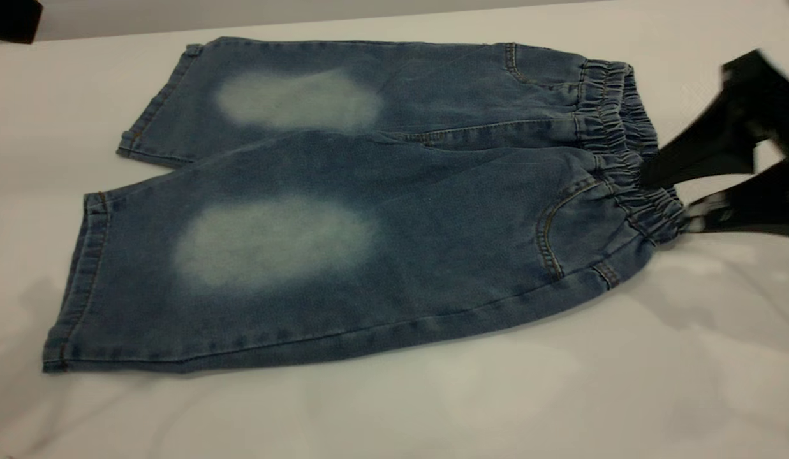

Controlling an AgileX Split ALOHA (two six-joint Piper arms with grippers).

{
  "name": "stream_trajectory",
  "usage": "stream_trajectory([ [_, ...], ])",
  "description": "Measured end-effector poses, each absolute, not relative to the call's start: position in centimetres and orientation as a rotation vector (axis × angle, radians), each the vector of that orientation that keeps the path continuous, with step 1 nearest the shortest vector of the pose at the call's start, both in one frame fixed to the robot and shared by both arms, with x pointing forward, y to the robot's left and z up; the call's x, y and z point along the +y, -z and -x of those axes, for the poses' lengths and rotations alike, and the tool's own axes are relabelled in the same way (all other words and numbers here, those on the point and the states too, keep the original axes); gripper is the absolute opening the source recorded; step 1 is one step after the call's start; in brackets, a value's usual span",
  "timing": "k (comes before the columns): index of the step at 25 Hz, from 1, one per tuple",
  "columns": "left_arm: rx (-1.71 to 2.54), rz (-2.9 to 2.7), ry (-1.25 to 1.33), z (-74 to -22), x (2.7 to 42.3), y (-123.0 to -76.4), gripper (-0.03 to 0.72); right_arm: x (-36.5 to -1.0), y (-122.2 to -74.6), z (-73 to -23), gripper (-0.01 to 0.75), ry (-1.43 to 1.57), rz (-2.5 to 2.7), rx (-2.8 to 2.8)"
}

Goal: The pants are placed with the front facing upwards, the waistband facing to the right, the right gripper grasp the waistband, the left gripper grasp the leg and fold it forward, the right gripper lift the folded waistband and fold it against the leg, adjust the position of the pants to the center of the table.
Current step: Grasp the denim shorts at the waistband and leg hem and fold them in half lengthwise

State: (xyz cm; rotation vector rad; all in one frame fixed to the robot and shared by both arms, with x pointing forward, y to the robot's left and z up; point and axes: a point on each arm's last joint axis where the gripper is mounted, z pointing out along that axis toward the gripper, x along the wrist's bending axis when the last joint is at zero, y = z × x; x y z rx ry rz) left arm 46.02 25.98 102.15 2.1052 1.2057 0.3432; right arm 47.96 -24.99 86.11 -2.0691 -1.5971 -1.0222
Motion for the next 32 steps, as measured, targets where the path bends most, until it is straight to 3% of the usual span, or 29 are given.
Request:
stream_trajectory([
  [8, 1.206, -2.105, -0.34, -46.0, 26.0, -102.1, 0.306, -26.5, -81.9, -48.3, 0.417, 0.861, 2.143, -1.622],
  [32, 1.202, -2.111, -0.318, -45.9, 25.9, -102.1, 0.306, -27.3, -79.9, -51.4, 0.404, 0.899, 2.124, -1.657],
])
